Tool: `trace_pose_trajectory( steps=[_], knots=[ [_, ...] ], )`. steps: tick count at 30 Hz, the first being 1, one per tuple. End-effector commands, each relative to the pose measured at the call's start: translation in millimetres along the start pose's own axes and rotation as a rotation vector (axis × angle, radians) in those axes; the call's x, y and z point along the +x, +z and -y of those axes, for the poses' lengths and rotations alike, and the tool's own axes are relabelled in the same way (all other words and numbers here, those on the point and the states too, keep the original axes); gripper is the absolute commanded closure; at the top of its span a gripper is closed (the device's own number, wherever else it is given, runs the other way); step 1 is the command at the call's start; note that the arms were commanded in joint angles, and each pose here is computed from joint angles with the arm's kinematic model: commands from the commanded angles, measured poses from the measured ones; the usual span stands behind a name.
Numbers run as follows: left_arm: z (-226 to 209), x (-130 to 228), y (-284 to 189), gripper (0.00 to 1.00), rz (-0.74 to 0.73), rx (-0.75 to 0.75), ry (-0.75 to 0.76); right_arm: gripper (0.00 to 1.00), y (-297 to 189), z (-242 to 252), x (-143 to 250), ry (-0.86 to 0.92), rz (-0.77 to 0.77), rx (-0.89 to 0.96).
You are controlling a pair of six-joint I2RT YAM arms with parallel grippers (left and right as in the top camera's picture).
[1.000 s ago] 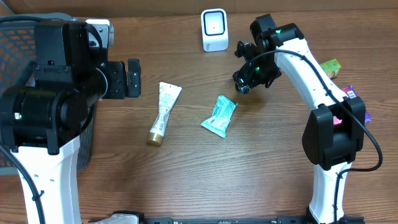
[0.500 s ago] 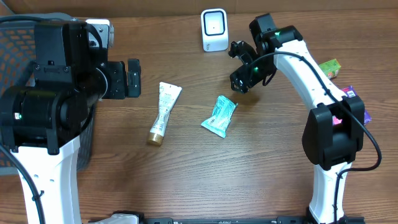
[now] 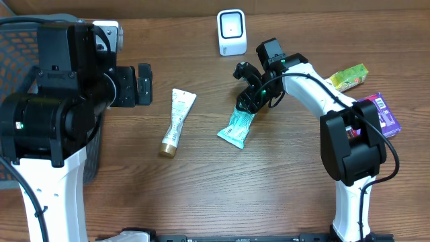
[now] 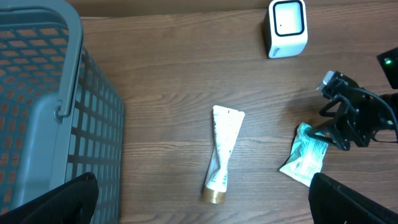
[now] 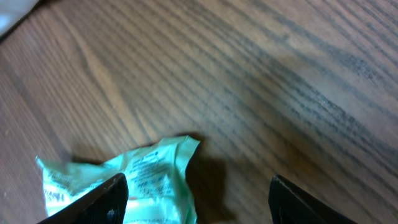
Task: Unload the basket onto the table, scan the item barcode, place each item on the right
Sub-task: 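Lower the right gripper and pinch the mint-green packet's edge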
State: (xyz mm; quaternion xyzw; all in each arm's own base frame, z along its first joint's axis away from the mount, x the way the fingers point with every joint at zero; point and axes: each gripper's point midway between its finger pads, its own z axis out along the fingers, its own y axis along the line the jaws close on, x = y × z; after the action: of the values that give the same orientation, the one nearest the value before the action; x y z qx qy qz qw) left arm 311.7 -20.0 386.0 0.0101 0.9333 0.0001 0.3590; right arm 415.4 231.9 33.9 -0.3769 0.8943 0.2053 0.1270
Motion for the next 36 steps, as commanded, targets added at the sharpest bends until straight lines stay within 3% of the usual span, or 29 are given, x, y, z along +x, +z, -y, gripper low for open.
trace_pose_trajectory(
  steps=[1,4,10,14,15,16,17,20,24,27,30,33,36],
  knots=[
    [-3.0,-2.2,-2.6,0.00,0.011,-0.008,0.001,0.29,-2.3,-2.9,2.8,0.038,0.009,-0.009],
    [-3.0,-2.2,-2.6,0.00,0.011,-0.008,0.001,0.30,0.0,-3.6,7.6,0.108,-0.003,-0.014],
    [-2.9,-2.3,-2.6,0.00,0.012,-0.007,0.001,0.49,5.9,-4.0,32.4,0.212,-0.083,0.000],
    [-3.0,-2.2,-2.6,0.00,0.011,-0.008,0.001,0.89,3.7,9.0,43.9,0.426,-0.125,0.100],
    [-3.0,-2.2,-2.6,0.00,0.011,-0.008,0.001,0.91,2.6,9.7,44.7,0.472,-0.126,0.106],
    [-3.0,-2.2,-2.6,0.01,0.011,-0.008,0.001,0.89,0.9,12.1,45.8,0.593,-0.122,0.118],
    [-3.0,-2.3,-2.6,0.00,0.012,-0.008,0.001,0.79,-0.7,15.7,48.5,0.729,-0.119,0.140],
    [-3.0,-2.2,-2.6,0.00,0.011,-0.008,0.001,0.80,-4.9,17.6,52.9,1.103,-0.110,0.130],
    [-3.0,-2.2,-2.6,0.01,0.011,-0.008,0.001,0.76,-5.0,17.0,40.3,1.231,-0.066,0.067],
    [-3.0,-2.3,-2.6,0.00,0.012,-0.008,0.001,0.65,-4.7,16.8,37.4,1.200,-0.057,0.055],
    [-3.0,-2.2,-2.6,0.00,0.011,-0.008,0.001,0.55,-6.3,13.5,38.4,0.997,-0.074,0.027],
    [-3.0,-2.2,-2.6,0.01,0.011,-0.008,0.001,0.34,-10.7,16.8,48.8,0.775,-0.105,0.018],
    [-3.0,-2.3,-2.6,0.00,0.012,-0.008,0.001,0.28,-13.2,18.4,56.7,0.598,-0.130,0.012]
  ],
)
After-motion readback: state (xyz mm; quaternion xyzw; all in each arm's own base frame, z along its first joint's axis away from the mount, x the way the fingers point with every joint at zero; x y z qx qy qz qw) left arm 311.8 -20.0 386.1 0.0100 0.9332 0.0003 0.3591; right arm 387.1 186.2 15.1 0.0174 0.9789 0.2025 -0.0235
